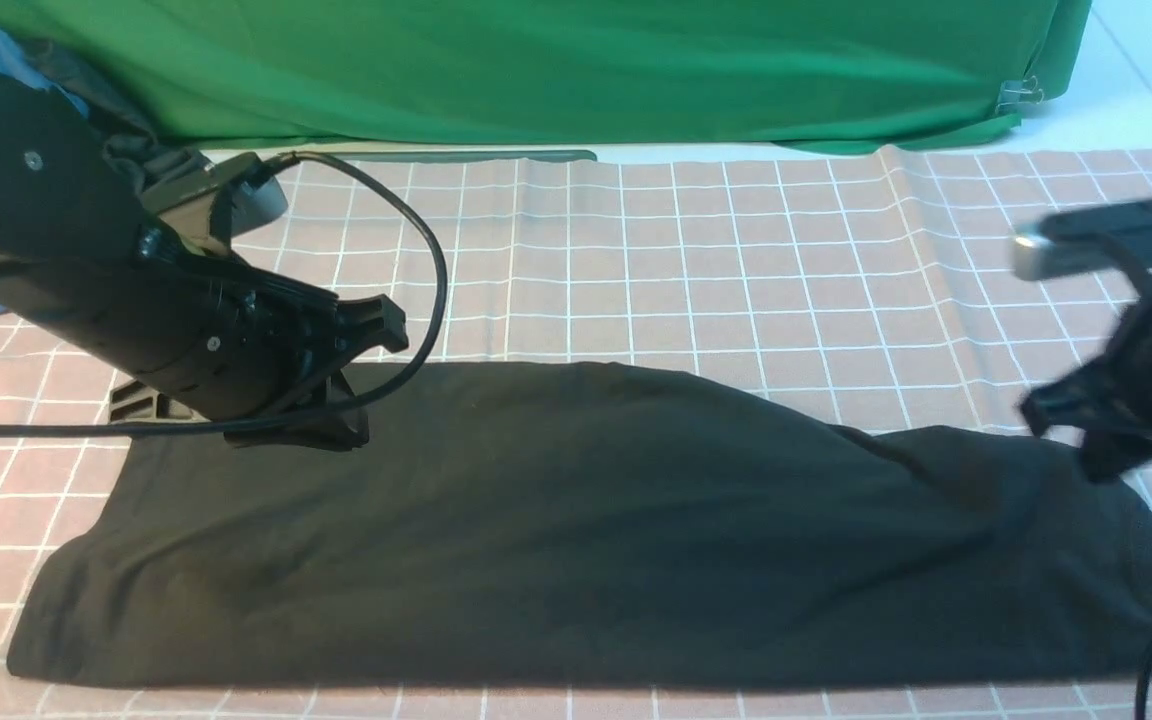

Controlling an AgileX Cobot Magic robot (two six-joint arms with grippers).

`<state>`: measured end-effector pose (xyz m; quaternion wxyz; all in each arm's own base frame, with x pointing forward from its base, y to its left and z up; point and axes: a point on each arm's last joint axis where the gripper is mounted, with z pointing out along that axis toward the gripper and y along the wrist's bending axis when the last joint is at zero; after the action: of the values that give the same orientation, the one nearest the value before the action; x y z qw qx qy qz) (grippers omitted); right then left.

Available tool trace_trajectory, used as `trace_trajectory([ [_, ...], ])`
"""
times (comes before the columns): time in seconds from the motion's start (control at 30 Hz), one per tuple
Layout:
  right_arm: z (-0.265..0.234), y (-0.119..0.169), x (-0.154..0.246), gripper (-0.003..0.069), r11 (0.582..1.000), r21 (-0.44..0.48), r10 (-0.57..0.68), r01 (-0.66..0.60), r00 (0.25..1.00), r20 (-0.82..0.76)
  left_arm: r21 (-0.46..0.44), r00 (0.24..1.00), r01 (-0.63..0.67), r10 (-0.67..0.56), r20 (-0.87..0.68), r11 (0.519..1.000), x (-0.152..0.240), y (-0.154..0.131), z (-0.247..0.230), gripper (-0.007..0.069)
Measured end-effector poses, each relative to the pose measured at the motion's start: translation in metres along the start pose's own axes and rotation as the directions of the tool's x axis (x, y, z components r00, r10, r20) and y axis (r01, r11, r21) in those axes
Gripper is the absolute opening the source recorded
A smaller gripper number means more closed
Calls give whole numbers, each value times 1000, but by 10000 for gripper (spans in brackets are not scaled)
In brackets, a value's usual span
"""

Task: Fold a long-sleeved shirt over a pink coffee tablecloth.
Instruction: 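Pull the folded dark garment lengthwise by its ends to straighten it flat on the table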

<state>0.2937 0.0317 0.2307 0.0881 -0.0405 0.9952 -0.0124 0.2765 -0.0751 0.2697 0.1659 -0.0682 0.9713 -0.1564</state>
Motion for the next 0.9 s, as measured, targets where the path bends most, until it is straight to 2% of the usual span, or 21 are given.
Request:
trace_trajectory([
  [0.13,11,6,5,141,999,-40,4,-3,1000,22,0,1000,-5,5,0,1000,0,0,0,13],
  [0.2,16,20,4,142,995,-98,-4,13,996,85,1,1000,-6,6,2,1000,0,0,0,13],
  [0.3,20,39,1,142,989,-137,-33,54,988,149,2,1000,-5,5,4,1000,0,0,0,13],
  [0.4,29,46,0,142,987,-145,-46,66,989,137,2,1000,-5,5,8,1000,-1,0,0,13],
  [0.5,51,47,3,142,989,-130,-64,71,996,60,3,1000,-5,5,8,1000,-1,0,0,13],
  [0.6,74,42,12,142,994,-69,-84,81,996,-41,1,1000,-16,16,2,1000,0,0,0,13],
  [0.9,53,30,32,129,996,25,-76,81,984,-163,2,1000,-25,25,-3,1000,0,0,0,13],
])
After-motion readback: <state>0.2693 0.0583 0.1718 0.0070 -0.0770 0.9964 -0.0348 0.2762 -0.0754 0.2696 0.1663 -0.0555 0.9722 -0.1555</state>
